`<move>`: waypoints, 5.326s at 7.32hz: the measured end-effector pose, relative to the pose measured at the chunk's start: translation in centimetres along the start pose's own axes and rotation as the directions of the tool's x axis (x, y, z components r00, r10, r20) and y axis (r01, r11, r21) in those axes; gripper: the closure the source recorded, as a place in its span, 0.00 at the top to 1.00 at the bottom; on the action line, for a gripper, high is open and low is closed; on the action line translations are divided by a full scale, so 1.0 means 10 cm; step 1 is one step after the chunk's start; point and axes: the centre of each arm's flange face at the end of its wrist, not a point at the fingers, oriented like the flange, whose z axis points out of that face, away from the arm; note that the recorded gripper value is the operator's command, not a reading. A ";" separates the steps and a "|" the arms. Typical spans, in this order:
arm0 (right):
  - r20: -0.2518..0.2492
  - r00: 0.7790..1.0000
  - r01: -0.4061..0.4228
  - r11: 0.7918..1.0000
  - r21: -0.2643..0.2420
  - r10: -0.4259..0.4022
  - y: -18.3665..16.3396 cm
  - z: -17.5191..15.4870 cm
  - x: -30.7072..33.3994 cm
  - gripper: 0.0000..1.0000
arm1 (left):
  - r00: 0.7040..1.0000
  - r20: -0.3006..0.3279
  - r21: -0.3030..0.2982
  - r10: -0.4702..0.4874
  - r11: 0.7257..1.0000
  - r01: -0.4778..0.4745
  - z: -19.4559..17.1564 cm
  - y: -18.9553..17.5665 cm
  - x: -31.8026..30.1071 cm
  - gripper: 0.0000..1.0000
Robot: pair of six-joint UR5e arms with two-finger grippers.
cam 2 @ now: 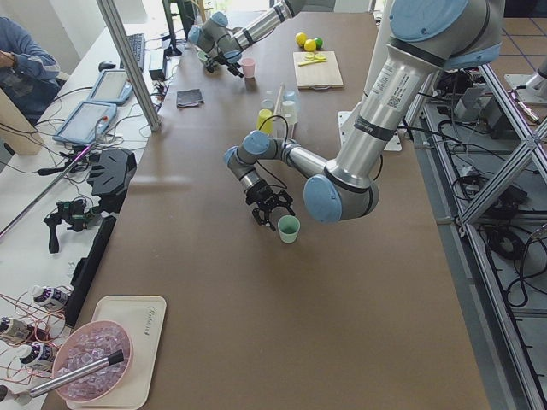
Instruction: Place cup on cup holder
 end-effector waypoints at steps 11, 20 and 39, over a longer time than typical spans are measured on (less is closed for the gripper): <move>-0.046 0.999 -0.001 0.995 -0.105 -0.004 -0.06 0.26 -0.09 1.00 | 0.991 0.132 -0.168 0.013 0.986 0.009 0.18 -0.05 0.10 0.98; -0.067 0.997 0.037 0.985 -0.170 -0.049 -0.02 0.36 -0.12 0.00 | 0.996 0.085 -0.192 0.002 0.981 0.014 0.36 -0.03 0.06 0.95; -0.096 0.975 0.218 0.809 0.546 -0.198 0.72 -1.52 -0.71 0.00 | 0.954 0.276 0.879 -0.114 0.432 -0.203 -0.19 1.92 -0.37 0.53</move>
